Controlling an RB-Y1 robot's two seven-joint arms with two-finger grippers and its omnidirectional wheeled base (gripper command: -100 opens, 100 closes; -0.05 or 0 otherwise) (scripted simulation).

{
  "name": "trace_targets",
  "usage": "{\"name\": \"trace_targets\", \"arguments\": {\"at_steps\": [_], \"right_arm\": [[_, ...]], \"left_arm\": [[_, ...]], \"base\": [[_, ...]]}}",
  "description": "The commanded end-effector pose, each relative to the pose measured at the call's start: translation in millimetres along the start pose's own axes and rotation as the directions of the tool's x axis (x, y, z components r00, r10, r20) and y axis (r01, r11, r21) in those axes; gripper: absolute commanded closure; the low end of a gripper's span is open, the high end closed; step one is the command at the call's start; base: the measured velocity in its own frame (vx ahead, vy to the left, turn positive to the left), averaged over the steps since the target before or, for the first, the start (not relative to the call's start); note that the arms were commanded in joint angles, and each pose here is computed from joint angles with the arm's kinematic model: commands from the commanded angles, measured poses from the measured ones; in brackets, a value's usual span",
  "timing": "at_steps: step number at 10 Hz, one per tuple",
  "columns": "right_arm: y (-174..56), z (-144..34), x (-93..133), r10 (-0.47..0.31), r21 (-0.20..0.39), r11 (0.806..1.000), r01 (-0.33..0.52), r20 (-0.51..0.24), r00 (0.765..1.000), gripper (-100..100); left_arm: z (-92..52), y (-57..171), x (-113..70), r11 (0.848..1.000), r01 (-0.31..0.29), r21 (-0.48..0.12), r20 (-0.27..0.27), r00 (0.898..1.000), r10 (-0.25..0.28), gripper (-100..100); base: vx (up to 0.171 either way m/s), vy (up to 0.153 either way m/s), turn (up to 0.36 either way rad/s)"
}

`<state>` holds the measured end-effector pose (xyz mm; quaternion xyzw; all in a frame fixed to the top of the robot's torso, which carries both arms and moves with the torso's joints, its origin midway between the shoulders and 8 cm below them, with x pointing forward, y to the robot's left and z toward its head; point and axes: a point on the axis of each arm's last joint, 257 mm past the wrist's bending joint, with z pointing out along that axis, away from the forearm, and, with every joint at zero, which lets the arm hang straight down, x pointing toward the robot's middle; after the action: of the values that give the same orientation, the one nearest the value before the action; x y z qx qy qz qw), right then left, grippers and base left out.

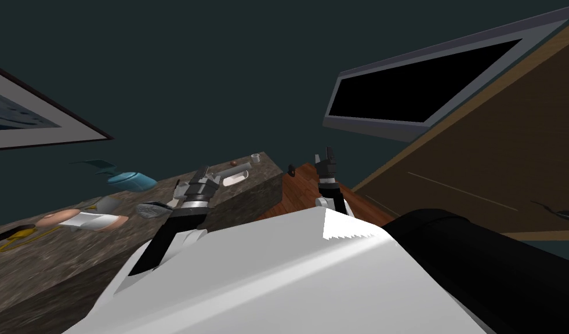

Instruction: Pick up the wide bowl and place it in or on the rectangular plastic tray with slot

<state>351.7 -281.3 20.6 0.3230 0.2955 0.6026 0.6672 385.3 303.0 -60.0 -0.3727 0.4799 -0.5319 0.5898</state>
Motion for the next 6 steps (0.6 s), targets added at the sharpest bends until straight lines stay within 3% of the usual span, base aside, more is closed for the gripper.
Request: {"name": "trace_targets", "arguments": {"at_steps": [1, 6], "right_arm": [[0, 0.0, 0, 0.000, 0.000, 1.000, 0.000, 0.000, 1.000, 0], [0, 0.0, 0, 0.000, 0.000, 1.000, 0.000, 0.000, 1.000, 0]], "left_arm": [[-0.4, 16, -0.9, 0.998, 0.019, -0.061, -0.013, 1.000, -0.020, -100], [-5.7, 51, -5.0, 0.979, 0.046, -0.199, -0.022, 0.998, -0.051, -100]], "base": [[0.021, -0.016, 0.069], [0.026, -0.023, 0.040]]}}
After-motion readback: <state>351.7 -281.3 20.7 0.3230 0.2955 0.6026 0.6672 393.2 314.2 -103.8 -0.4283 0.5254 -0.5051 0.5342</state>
